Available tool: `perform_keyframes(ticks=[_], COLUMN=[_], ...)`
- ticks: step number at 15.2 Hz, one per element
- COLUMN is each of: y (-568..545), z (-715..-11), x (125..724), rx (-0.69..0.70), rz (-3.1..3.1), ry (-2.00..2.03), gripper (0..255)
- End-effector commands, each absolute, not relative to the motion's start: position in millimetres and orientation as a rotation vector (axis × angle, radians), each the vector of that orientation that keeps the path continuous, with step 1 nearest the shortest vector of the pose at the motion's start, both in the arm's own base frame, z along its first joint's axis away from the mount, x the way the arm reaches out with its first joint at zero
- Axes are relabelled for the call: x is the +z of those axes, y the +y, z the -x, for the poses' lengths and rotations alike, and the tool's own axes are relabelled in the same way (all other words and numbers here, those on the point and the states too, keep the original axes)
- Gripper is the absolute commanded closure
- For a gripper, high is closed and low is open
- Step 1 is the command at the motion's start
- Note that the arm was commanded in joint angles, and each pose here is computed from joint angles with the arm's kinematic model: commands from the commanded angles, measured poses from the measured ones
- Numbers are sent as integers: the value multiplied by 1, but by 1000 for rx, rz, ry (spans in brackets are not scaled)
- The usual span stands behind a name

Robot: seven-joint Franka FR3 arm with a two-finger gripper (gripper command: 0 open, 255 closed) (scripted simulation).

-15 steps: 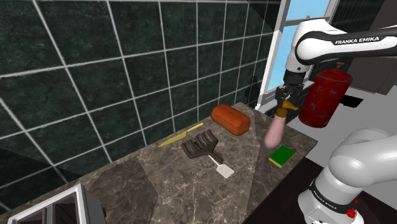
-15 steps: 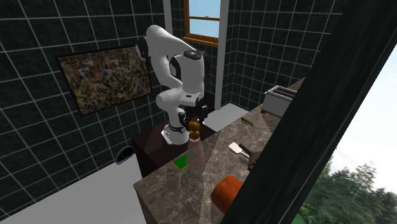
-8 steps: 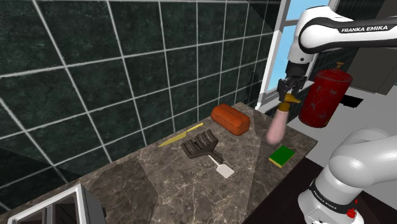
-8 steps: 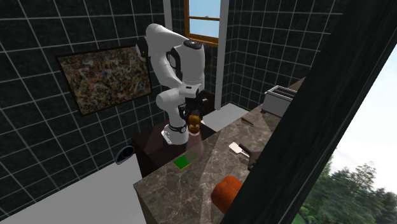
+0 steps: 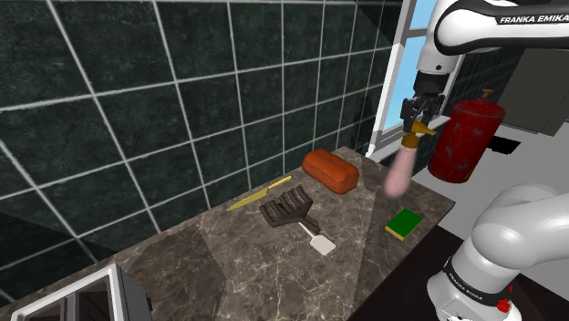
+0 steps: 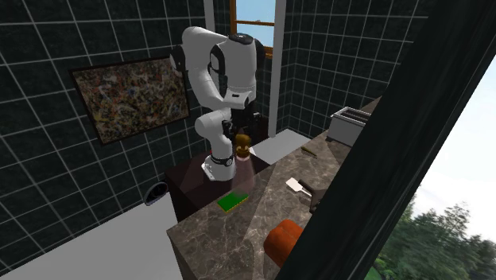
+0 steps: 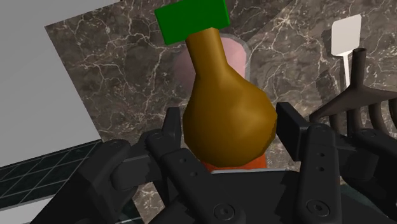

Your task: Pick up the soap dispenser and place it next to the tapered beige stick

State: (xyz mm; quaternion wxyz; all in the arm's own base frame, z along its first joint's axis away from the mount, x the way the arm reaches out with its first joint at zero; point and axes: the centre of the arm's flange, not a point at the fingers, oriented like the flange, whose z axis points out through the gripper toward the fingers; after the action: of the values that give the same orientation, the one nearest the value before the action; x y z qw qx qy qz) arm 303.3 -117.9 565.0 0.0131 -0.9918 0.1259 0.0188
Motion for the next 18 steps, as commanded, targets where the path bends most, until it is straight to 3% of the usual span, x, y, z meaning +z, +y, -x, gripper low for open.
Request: perform_keyframes(ticks=[1,18], y=[-119,-119], z=[-303,-303], x=[575,665], rx=[59,59], rz=[3090,3090], ry=[392,392], gripper=[255,255])
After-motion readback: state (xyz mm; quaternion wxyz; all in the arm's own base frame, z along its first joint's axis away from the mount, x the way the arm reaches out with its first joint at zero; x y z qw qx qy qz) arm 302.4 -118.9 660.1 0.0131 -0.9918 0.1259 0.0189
